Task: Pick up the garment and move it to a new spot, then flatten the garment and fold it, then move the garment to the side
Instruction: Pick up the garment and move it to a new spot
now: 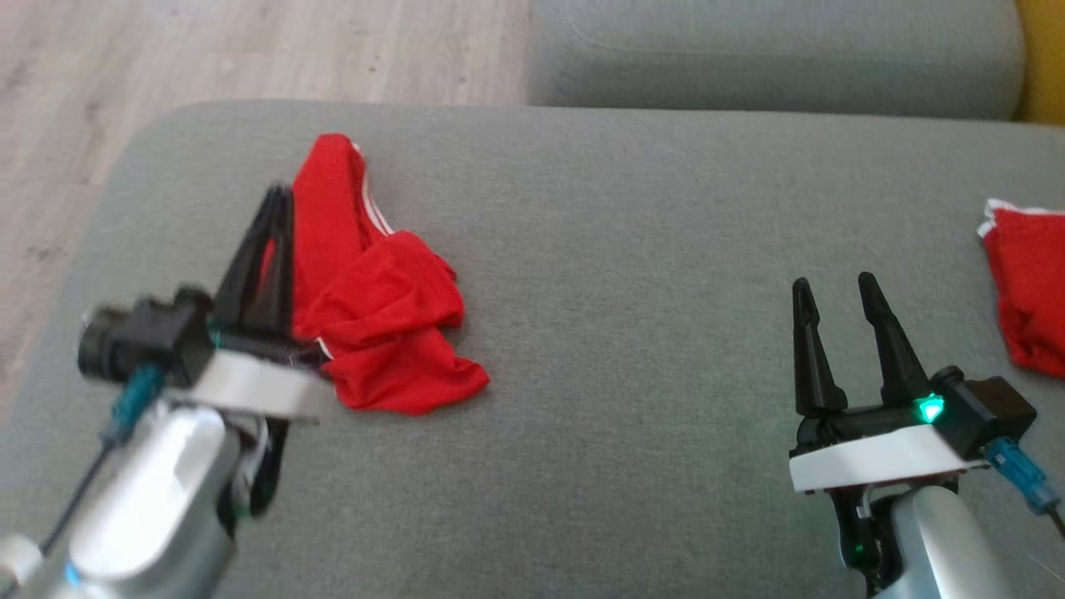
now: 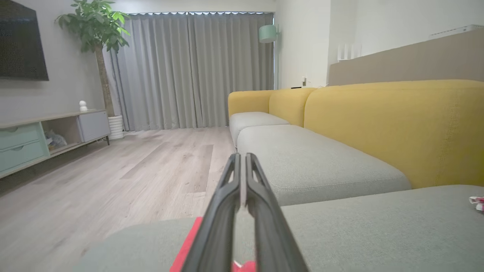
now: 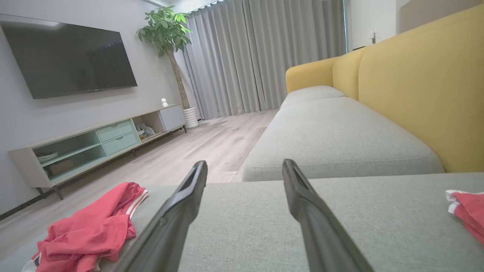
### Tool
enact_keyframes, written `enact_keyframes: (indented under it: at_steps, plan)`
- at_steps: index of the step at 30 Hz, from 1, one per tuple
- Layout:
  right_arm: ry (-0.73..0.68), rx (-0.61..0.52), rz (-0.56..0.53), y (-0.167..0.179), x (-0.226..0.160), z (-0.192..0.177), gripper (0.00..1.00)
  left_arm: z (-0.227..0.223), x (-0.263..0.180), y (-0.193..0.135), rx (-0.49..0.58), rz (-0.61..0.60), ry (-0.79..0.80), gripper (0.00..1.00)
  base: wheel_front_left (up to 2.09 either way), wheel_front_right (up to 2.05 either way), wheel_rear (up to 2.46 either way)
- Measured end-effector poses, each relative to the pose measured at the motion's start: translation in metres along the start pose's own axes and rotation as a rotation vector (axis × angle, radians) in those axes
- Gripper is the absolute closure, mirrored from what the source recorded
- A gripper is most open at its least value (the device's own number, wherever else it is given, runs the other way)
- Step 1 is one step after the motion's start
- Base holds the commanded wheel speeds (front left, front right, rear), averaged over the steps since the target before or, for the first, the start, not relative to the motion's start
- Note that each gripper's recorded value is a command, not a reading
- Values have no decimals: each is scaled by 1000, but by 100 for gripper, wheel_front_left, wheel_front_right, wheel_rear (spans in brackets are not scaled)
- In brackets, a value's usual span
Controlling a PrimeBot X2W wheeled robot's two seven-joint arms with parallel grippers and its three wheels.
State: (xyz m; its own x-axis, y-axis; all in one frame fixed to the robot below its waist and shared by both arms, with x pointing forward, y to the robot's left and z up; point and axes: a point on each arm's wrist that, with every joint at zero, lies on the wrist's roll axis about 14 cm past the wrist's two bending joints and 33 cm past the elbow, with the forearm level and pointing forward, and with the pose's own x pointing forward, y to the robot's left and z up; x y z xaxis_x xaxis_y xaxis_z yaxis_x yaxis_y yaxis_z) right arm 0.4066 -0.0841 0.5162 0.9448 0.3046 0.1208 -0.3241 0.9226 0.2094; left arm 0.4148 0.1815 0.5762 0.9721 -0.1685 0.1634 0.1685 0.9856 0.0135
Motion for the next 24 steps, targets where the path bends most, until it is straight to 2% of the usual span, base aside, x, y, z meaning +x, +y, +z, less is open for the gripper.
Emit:
enact_keyframes:
  at_steps: [1,2,13,24]
  plan:
    - [-5,-1,8,3,1,2,0,-3,-7,1,-15,17,5,9,0,0,0]
    - [-8,-1,16,6,1,3,0,-6,-15,2,-31,36,11,0,0,0,0]
    - [44,14,57,24,-18,-12,0,-59,-91,1,-210,234,133,0,0,0,0]
    - [80,35,68,29,-23,-24,0,-79,-101,1,-197,233,178,0,0,0,0]
